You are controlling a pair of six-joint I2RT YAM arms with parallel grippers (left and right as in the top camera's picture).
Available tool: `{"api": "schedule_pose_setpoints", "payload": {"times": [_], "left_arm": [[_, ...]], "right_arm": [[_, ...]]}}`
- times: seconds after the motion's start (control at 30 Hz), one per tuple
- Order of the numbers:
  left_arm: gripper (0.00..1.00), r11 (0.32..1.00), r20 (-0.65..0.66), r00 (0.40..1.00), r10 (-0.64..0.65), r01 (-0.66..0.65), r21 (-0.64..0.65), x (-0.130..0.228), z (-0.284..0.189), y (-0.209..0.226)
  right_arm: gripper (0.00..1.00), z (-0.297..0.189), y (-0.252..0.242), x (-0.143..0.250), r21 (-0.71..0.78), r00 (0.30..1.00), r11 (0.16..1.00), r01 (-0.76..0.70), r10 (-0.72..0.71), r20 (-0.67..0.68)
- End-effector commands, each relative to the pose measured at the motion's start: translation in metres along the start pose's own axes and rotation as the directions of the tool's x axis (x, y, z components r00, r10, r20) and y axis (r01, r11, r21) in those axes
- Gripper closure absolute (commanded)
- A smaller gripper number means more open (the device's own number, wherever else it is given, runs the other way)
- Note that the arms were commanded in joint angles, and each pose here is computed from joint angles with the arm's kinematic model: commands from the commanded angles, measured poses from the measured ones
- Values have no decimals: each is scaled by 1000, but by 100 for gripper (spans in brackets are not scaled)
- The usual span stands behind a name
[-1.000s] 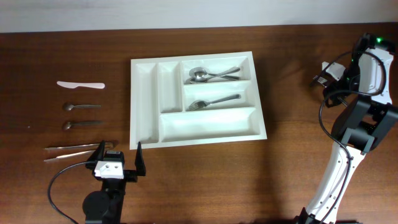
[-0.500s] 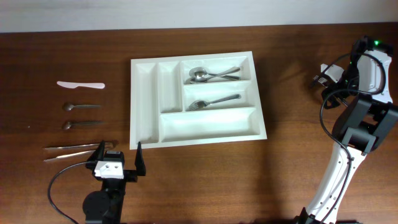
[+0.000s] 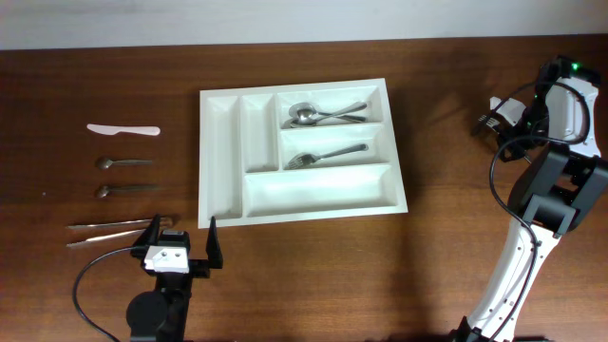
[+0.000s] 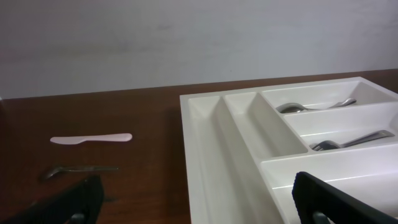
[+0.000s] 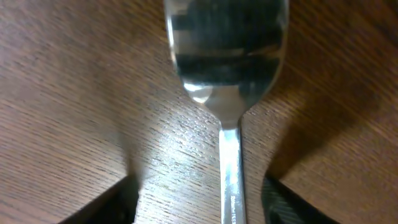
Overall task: Pack container
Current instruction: 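Close the right gripper on the silver fork's neck and lift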
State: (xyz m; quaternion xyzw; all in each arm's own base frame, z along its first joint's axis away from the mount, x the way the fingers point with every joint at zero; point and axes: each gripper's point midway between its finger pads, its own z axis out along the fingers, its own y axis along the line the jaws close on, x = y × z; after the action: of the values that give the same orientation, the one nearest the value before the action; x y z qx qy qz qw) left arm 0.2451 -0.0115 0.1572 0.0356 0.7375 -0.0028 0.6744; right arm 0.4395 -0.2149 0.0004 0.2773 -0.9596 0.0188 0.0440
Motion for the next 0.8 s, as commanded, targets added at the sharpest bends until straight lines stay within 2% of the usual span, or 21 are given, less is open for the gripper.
{"api": "schedule_pose_setpoints", "payload": {"times": [0.0, 0.13, 0.23, 0.37, 0.53, 0.63, 0.77], "left_arm": [[1, 1000, 0, 1000, 8, -8, -20, 1, 0, 4], [1, 1000, 0, 1000, 8, -8, -20, 1, 0, 4], [1, 1000, 0, 1000, 8, -8, -20, 1, 0, 4], [1, 1000, 0, 1000, 8, -8, -20, 1, 0, 4], [1, 1000, 0, 1000, 8, -8, -20, 1, 0, 4], [1, 1000, 0, 1000, 8, -8, -20, 1, 0, 4], [1, 1000, 0, 1000, 8, -8, -20, 1, 0, 4]], "right_arm": [[50, 6, 8, -1, -38, 1000, 999, 2, -2, 10], [62, 6, 8, -1, -38, 1000, 999, 0, 1, 10], [64, 6, 7, -2, -33, 1000, 999, -25, 26, 13], [77, 6, 4, -4, -23, 999, 999, -43, 44, 20], [83, 6, 4, -4, -21, 999, 999, -44, 45, 21], [95, 6, 3, -4, -20, 999, 999, -45, 45, 22], [96, 6, 2, -6, -12, 997, 998, -67, 68, 28]]}}
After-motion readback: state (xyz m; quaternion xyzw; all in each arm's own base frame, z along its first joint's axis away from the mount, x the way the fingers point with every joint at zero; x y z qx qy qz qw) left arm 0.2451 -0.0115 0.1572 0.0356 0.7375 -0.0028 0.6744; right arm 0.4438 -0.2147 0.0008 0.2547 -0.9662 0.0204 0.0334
